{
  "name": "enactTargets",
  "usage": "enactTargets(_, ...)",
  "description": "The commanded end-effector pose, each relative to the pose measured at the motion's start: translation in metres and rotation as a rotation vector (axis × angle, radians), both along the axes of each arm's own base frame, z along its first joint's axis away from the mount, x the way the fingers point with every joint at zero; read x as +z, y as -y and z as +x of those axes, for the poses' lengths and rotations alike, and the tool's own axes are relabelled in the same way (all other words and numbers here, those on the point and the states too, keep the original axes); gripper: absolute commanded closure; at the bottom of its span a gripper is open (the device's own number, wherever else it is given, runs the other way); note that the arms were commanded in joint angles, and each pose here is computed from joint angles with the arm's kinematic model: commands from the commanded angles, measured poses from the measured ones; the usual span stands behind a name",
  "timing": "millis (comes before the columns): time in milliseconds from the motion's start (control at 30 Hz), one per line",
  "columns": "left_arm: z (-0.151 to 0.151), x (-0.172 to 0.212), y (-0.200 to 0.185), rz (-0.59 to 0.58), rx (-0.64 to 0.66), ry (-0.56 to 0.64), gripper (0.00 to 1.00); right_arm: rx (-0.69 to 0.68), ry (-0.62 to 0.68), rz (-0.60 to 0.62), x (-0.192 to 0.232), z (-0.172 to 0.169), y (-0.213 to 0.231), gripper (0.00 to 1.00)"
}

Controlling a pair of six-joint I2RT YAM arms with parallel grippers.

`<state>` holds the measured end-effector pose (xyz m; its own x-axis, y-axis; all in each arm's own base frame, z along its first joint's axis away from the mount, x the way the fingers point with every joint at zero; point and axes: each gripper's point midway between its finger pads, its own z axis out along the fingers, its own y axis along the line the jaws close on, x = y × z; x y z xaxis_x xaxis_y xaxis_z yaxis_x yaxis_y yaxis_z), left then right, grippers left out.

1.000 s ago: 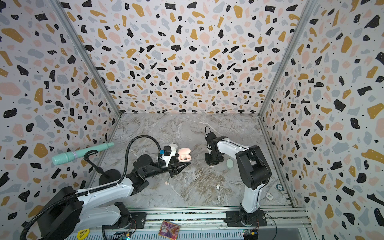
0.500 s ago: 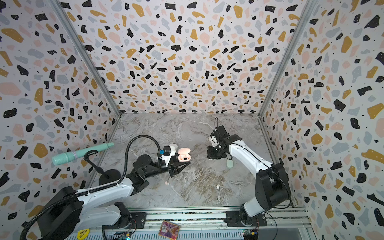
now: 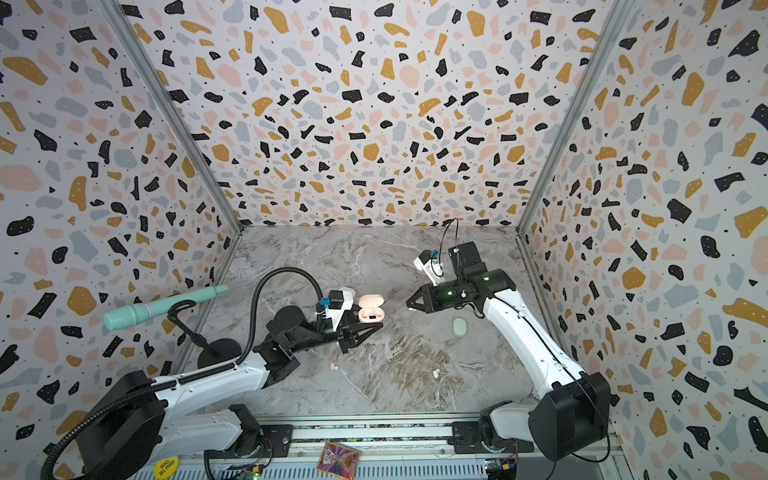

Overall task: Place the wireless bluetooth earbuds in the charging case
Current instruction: 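Lift the pink earbud and carry it toward the open case in the left gripper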

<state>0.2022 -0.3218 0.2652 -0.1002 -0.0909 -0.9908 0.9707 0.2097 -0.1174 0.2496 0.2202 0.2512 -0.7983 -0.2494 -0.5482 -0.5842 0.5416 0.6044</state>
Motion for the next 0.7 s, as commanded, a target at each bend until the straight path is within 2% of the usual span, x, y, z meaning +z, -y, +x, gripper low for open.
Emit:
enactTargets(0, -0.002, 0.022, 0.005, -0.025, -0.042, 0.063, 0.67, 0.136, 0.086, 0.095, 0.042, -0.028, -0.005, 0.92)
enactTargets(400, -0.006, 0.033, 0.013, -0.023, -0.101, 0.090, 0.67, 0.314, 0.203, 0.299, 0.106, -0.081, -0.012, 0.93)
enactTargets(667, -0.015, 0.043, 0.020, -0.054, -0.156, 0.112, 0.67, 0.417, 0.176, 0.313, 0.105, -0.100, -0.033, 0.93)
